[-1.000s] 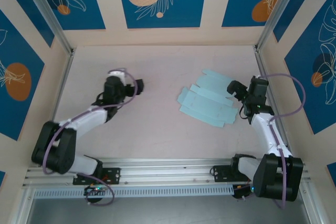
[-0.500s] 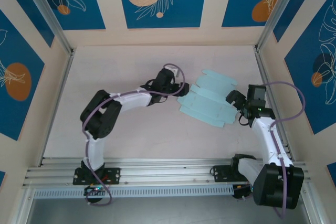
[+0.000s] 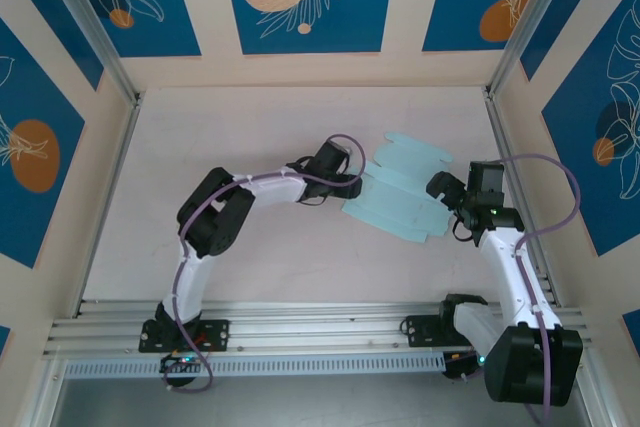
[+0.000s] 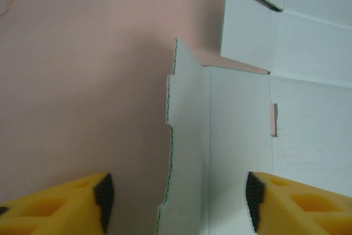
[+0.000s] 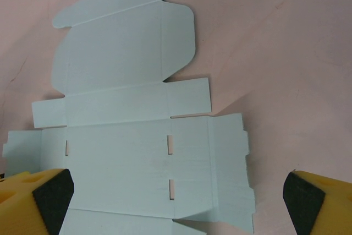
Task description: Fold the paper box
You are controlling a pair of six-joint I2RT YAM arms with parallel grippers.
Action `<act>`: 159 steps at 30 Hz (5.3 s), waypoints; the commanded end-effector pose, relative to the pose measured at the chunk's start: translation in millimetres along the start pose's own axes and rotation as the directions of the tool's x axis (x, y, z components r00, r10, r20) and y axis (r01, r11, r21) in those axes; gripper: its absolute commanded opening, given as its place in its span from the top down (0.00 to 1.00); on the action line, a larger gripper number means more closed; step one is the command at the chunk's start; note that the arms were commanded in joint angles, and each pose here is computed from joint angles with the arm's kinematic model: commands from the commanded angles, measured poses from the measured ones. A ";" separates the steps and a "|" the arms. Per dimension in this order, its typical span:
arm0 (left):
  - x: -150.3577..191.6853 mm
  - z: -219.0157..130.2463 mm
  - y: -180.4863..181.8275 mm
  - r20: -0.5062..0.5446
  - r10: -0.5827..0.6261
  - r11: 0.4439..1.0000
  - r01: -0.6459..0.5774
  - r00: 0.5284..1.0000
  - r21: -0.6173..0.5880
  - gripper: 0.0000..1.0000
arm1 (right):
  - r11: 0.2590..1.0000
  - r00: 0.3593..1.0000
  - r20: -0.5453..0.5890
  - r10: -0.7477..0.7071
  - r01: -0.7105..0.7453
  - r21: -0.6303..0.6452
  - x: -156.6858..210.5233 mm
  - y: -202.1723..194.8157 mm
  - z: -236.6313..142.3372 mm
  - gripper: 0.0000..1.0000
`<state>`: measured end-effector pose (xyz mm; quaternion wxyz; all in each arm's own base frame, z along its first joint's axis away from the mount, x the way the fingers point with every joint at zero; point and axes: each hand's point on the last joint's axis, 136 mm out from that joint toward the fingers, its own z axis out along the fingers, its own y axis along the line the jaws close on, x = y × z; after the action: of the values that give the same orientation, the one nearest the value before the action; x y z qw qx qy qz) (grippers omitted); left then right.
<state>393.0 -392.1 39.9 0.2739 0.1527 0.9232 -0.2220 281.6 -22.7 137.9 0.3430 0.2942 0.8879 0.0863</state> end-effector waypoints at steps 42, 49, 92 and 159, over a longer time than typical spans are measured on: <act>-79.3 -215.0 16.4 0.387 0.730 0.537 -0.823 0.563 0.183 1.00 | 0.075 0.512 0.359 -0.781 0.647 -0.759 24.6 324.6 -96.4 0.17; -83.0 -229.7 -0.3 0.433 0.733 0.465 -0.851 0.524 0.243 1.00 | -0.040 0.441 0.374 -0.816 0.602 -0.797 43.0 328.7 -101.9 0.28; -75.1 -287.0 69.9 0.630 0.333 0.755 -0.599 0.701 0.268 0.00 | -0.060 0.502 0.483 -0.718 0.646 -0.761 35.8 338.8 -121.2 1.00; -62.9 -181.9 89.2 -0.296 0.731 0.633 -0.773 0.615 -0.043 0.91 | 0.701 0.883 0.020 -0.470 0.387 -0.600 -7.6 218.5 -19.8 0.42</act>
<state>396.4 -247.1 197.3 0.2650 0.4890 0.8269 -0.0832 375.0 168.6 224.3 0.3732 -0.1168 0.8739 0.2888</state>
